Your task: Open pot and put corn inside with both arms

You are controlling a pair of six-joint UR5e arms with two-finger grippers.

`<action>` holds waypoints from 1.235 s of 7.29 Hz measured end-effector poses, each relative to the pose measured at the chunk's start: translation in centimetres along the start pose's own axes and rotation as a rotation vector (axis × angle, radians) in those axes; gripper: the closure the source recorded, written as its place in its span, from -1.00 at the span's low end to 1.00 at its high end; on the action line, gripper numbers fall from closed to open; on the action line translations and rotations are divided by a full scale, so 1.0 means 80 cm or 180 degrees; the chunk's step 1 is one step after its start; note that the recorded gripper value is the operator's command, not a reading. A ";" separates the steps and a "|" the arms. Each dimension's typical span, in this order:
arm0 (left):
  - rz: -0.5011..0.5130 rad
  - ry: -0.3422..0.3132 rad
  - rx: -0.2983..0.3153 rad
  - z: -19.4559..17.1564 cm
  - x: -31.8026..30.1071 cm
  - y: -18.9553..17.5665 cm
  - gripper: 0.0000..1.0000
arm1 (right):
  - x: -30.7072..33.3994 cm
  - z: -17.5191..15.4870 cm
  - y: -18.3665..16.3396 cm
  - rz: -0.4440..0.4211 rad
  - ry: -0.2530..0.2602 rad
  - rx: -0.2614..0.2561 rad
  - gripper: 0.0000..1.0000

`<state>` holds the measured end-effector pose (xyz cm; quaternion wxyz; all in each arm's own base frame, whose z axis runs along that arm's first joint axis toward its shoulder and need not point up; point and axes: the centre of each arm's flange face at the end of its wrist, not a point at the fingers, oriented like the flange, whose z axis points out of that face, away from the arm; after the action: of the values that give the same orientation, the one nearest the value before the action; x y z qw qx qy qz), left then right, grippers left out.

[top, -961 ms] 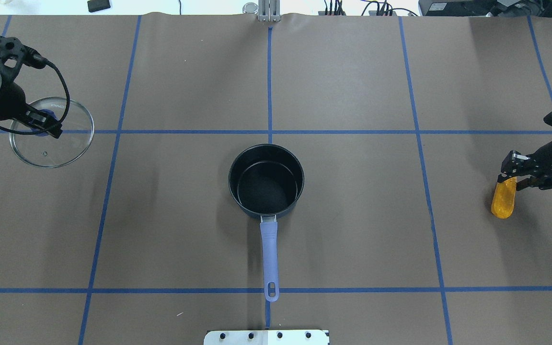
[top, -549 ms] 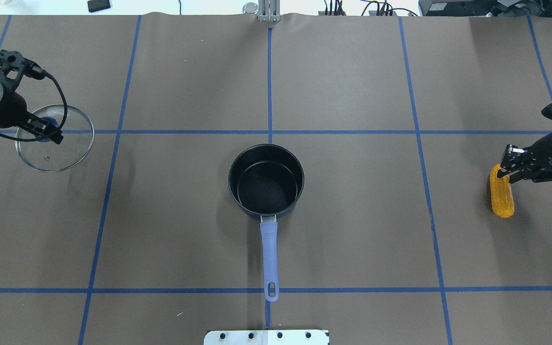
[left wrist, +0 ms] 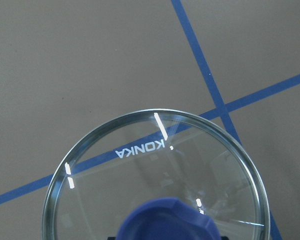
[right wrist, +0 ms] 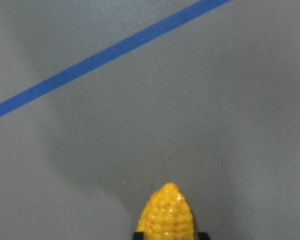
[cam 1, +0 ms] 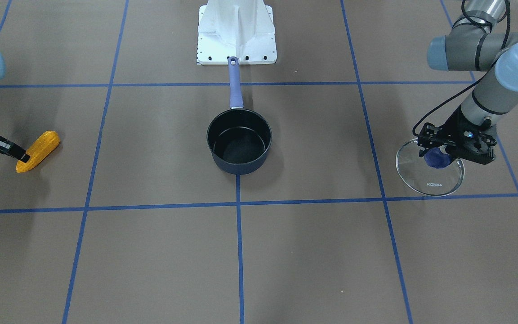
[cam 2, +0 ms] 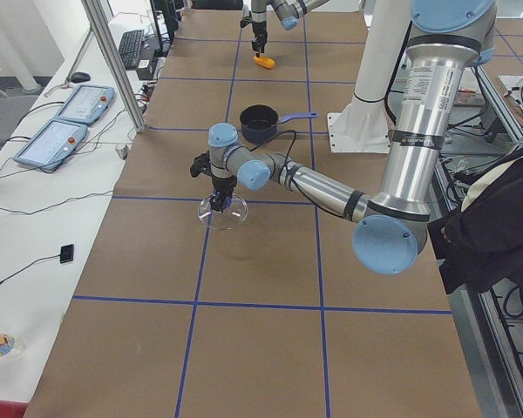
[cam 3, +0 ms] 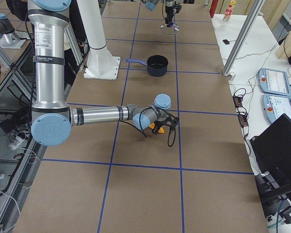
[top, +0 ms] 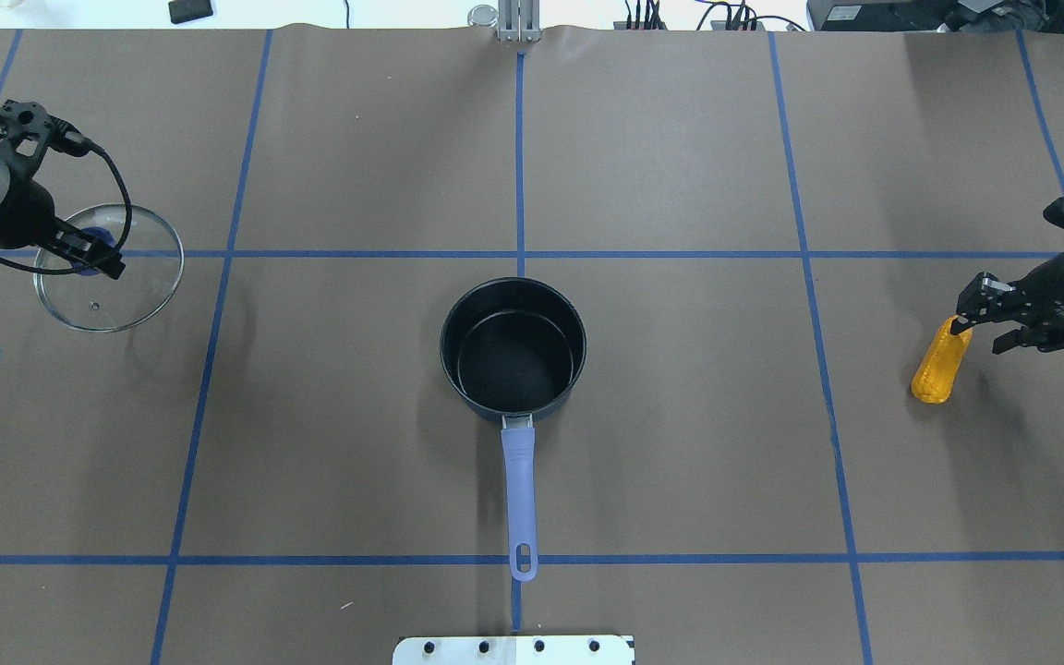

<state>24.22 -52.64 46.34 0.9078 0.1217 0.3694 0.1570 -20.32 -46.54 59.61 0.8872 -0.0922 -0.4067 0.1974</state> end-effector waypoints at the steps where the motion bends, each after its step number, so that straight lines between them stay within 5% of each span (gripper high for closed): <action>1: -0.0001 0.0000 0.0001 0.000 0.000 0.000 -0.17 | -0.002 0.001 0.000 -0.0006 0.0003 0.0008 -0.49; 4: -0.0003 -0.0003 -0.0007 0.001 -0.002 0.001 -0.17 | -0.021 0.022 0.010 -0.0053 0.0059 -0.0001 -0.39; 5: -0.0001 -0.0003 -0.0008 0.001 -0.002 0.001 -0.17 | -0.029 0.031 0.015 -0.0031 0.0079 -0.0005 -0.20; 8: -0.0002 -0.0008 -0.0013 0.003 -0.003 0.001 -0.17 | -0.045 0.035 0.021 0.0002 0.0058 -0.0008 0.86; 9: -0.0004 -0.0012 -0.0019 0.004 -0.004 0.001 -0.17 | -0.047 0.034 0.023 -0.0006 0.0044 -0.0014 0.87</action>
<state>24.21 -52.69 46.80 0.9089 0.1190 0.3673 0.1573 -25.09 -46.49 58.20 0.8900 -0.0951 -0.4011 0.1951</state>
